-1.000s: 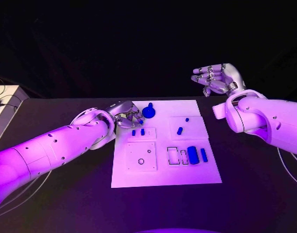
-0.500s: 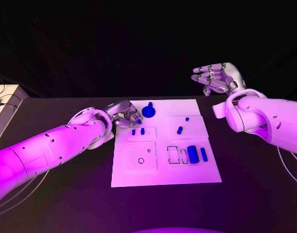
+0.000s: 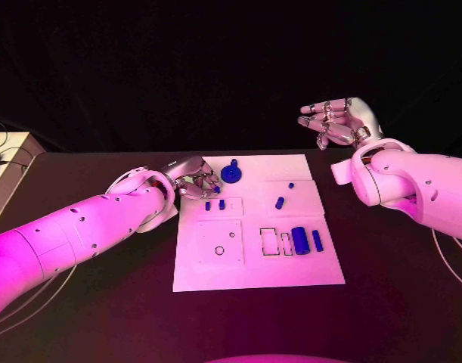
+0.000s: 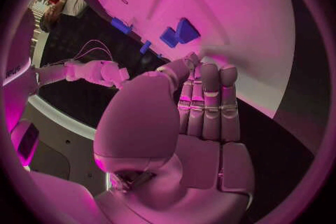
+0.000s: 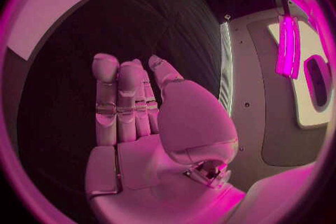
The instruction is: Assemble the parts on the task board
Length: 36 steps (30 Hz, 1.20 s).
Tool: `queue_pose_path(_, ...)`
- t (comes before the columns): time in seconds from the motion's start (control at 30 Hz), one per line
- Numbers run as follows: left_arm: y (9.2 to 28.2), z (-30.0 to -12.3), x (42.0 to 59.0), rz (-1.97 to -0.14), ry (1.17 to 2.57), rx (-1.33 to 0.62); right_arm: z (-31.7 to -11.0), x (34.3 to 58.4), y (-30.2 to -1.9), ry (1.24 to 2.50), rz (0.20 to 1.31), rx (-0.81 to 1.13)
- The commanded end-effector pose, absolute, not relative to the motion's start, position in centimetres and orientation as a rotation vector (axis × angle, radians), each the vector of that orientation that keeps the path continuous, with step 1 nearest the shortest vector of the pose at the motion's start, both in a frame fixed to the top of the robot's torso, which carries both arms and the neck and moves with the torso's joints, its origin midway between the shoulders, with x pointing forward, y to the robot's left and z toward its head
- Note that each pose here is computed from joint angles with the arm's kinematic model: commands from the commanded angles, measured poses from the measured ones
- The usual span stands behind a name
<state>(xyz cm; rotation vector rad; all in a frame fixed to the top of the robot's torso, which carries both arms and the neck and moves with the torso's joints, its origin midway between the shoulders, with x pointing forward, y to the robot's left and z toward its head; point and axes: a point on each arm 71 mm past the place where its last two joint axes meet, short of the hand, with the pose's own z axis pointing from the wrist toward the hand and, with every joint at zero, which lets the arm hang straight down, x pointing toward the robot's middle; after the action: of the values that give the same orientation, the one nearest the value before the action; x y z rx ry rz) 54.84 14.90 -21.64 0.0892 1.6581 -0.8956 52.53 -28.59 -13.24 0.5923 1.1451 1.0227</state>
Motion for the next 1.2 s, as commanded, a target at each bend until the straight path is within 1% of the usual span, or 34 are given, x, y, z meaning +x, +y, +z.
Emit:
queue_pose_path(0.03, 14.72, -21.63, 54.82, -0.897, 1.660, 0.093, -13.17, 52.49, -28.50, 1.145, 1.038, 0.580)
queue_pose_path(0.87, 15.15, -21.63, 55.02, -0.833, 1.642, 0.110, -13.16, 52.48, -28.64, 1.145, 1.036, 0.581)
queue_pose_path(1.2, 14.90, -21.51, 55.02, -0.835, 1.627, 0.106, -13.17, 52.47, -28.62, 1.145, 1.036, 0.581)
